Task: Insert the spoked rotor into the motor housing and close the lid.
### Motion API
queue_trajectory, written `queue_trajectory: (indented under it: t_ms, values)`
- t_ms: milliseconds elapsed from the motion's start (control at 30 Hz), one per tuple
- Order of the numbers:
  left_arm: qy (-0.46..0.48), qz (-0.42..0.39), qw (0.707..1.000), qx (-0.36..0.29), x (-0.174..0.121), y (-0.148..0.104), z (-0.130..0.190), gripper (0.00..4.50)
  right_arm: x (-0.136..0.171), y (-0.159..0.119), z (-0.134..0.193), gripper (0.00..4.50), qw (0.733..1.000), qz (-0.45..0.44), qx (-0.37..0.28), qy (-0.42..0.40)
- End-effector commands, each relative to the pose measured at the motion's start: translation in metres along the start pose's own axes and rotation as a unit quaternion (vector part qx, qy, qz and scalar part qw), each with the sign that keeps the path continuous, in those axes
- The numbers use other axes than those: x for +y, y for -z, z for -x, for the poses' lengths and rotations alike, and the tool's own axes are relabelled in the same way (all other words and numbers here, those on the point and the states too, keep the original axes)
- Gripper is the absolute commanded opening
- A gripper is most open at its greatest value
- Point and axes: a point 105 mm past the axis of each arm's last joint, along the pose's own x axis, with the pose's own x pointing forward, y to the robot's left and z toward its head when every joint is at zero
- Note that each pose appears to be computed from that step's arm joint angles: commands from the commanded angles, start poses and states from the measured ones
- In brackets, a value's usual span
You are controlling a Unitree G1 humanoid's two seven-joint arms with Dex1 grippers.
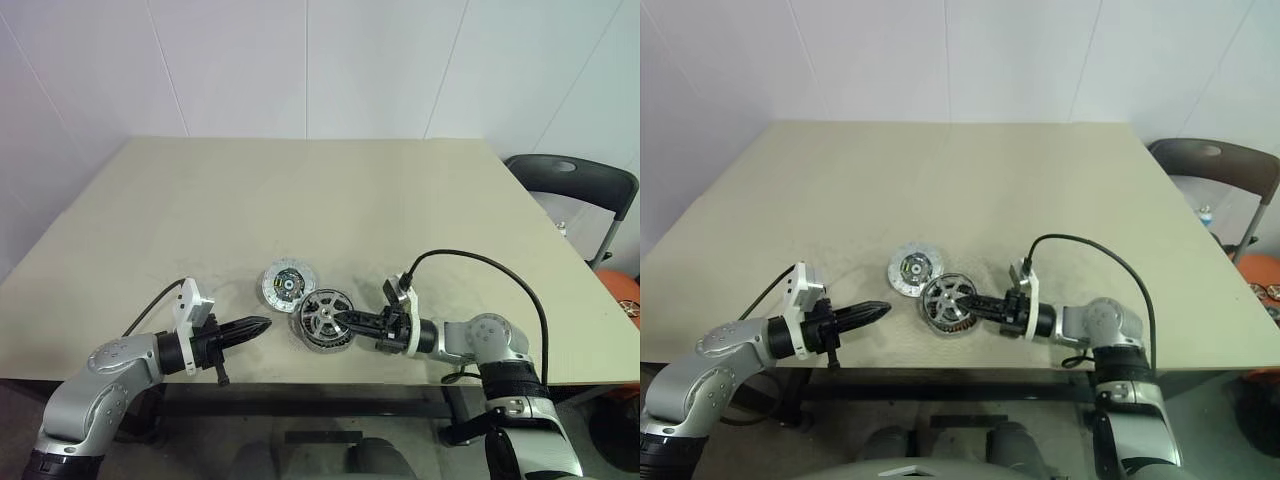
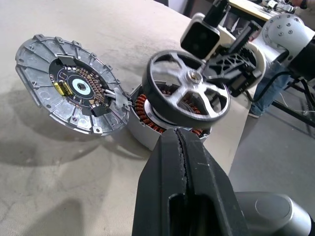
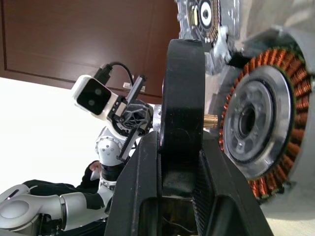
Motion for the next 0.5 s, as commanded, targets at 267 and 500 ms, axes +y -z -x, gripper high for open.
queue_trajectory:
  t_ms: [267,500]
  values:
    - [0.004,-0.021,1.0,-0.007,-0.005,-0.0104,-0.0038,0.0,0.0077,-0.0072,-0.001,0.43,1.0,0.022,-0.007,-0.011]
    - [0.004,-0.018,1.0,-0.006,-0.002,-0.006,-0.0027,0.0,0.0062,-0.0097,-0.002,0.43,1.0,0.025,-0.013,-0.009]
